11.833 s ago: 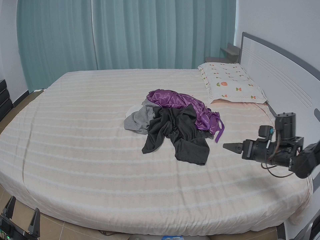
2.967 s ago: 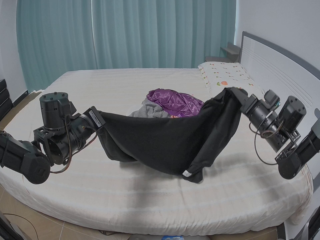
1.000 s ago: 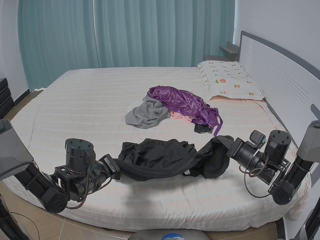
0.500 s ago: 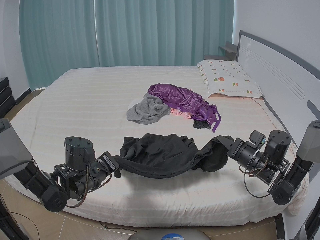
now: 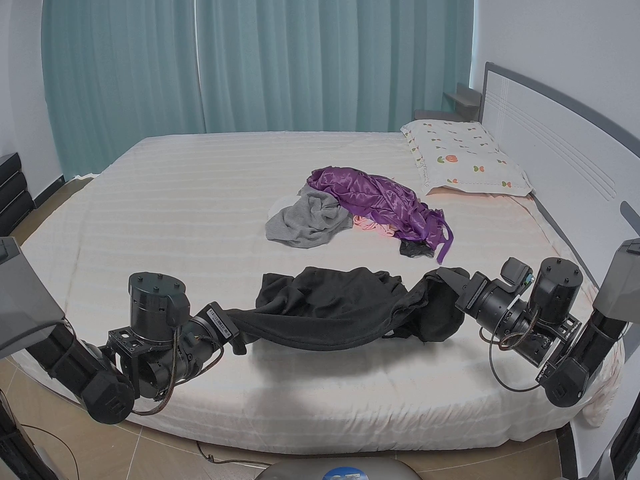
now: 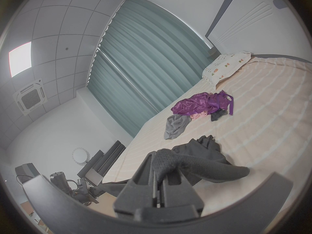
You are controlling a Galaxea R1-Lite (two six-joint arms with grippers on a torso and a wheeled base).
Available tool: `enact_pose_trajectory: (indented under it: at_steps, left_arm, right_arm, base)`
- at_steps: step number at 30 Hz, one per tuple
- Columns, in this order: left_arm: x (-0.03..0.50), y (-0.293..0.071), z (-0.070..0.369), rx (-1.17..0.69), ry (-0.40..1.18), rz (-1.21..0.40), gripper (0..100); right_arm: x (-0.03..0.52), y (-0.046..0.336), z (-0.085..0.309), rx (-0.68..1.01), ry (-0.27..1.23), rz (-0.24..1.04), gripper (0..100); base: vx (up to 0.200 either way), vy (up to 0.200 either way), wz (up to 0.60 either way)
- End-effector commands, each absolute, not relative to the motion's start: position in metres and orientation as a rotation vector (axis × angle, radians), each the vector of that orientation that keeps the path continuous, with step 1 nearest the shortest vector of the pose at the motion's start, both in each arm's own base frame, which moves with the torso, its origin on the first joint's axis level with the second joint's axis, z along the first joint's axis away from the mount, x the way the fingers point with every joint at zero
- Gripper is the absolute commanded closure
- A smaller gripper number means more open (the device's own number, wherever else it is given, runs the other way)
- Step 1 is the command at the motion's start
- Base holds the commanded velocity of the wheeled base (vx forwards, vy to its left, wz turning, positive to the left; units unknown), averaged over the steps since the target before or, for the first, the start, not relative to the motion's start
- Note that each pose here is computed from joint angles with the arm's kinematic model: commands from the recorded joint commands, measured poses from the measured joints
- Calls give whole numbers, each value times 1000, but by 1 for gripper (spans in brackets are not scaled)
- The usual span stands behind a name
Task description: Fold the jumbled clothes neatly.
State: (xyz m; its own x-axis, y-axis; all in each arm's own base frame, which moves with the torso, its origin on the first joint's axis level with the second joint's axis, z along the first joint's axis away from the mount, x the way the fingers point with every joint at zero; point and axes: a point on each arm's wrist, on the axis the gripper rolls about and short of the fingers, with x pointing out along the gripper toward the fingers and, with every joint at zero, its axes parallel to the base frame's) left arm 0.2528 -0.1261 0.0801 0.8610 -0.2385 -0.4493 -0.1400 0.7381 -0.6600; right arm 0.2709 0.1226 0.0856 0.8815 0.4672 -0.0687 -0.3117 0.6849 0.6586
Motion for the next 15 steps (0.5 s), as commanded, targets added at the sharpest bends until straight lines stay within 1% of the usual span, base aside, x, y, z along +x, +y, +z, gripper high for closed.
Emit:
enact_pose_trajectory:
  at_steps: [1, 15]
  left_arm:
    - [253, -126, 81, -749, 540, -58, 100]
    - [253, -125, 81, -748, 539, -55, 100]
  right_arm:
    - [273, 120, 85, 692, 228, 435, 100]
    - [280, 114, 86, 729, 218, 408, 100]
  base:
    - [0, 200, 0]
    - [0, 200, 0]
